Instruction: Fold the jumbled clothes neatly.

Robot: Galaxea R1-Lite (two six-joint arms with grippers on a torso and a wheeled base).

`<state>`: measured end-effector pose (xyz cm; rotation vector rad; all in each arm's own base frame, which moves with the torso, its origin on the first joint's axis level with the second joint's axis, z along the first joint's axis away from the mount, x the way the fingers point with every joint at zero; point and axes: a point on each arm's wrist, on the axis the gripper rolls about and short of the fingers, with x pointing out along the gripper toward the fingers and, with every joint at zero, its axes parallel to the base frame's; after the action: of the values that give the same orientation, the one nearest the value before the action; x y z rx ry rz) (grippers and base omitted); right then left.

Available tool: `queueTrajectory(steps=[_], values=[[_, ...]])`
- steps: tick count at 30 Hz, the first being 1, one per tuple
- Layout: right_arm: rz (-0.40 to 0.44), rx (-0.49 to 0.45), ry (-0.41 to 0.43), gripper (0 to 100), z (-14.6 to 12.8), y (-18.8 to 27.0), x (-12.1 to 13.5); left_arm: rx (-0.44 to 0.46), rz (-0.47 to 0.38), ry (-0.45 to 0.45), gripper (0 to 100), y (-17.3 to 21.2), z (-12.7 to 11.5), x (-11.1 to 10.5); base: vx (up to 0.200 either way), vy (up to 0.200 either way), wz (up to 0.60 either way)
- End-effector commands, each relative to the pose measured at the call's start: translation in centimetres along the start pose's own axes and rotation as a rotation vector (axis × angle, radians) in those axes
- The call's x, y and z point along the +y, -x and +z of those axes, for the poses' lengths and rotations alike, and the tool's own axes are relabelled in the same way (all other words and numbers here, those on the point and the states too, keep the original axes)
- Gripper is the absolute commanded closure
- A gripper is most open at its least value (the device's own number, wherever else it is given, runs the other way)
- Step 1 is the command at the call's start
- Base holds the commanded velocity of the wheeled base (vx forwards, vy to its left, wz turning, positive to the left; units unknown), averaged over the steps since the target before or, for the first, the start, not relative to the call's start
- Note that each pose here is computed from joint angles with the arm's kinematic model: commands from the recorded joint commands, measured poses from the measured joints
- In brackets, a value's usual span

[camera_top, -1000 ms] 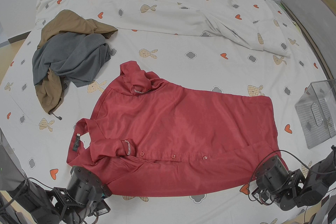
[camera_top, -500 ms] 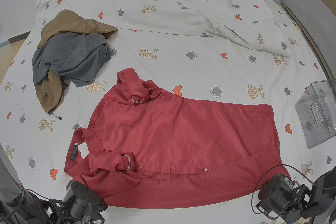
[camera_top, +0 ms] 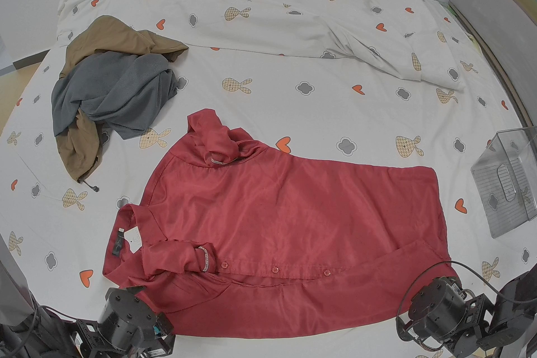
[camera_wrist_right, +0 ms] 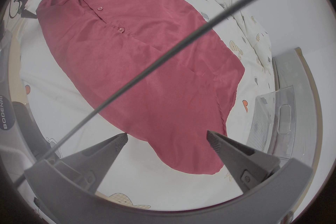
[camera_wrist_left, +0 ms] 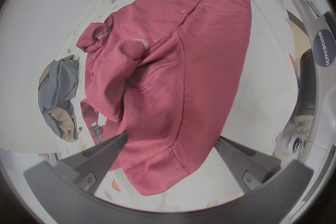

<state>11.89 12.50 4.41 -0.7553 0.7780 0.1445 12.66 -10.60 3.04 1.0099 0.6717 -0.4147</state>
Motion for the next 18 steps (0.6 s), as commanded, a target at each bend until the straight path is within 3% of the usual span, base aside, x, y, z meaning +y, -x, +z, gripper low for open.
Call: queueTrajectory(steps=[1, 3, 6, 9, 12, 13, 18], values=[[0.048, -0.090, -0.074, 0, 0.7, 1.5, -1.1, -0.071, 0.038, 0.046, 0, 1.2, 0.2, 0.8, 0.000, 0.000, 0.00], [0.085, -0.132, -0.107, 0, 0.9, 2.2, -1.7, -0.100, 0.053, 0.065, 0, 1.7, 0.3, 1.2, 0.000, 0.000, 0.00], [0.174, -0.276, -0.220, 0, 1.9, 4.5, -3.7, -0.193, 0.113, 0.136, 0, 3.2, 0.7, 2.7, 0.000, 0.000, 0.00], [0.160, -0.348, -0.333, 0, 3.6, 5.2, -5.8, -0.253, 0.187, 0.223, 0, 4.1, 1.8, 4.8, 0.000, 0.000, 0.00], [0.161, -0.356, -0.362, 0, 4.1, 5.1, -6.4, -0.260, 0.205, 0.246, 0, 4.3, 2.2, 5.6, 0.000, 0.000, 0.00], [0.201, -0.400, -0.447, 0, 5.8, 5.0, -8.4, -0.248, 0.229, 0.334, 0, 4.8, 3.4, 7.8, 0.000, 0.000, 0.00], [0.273, -0.428, -0.536, 0, 6.9, 4.6, -10.2, -0.222, 0.138, 0.405, 0, 7.2, 3.9, 9.2, 0.000, 0.000, 0.00]])
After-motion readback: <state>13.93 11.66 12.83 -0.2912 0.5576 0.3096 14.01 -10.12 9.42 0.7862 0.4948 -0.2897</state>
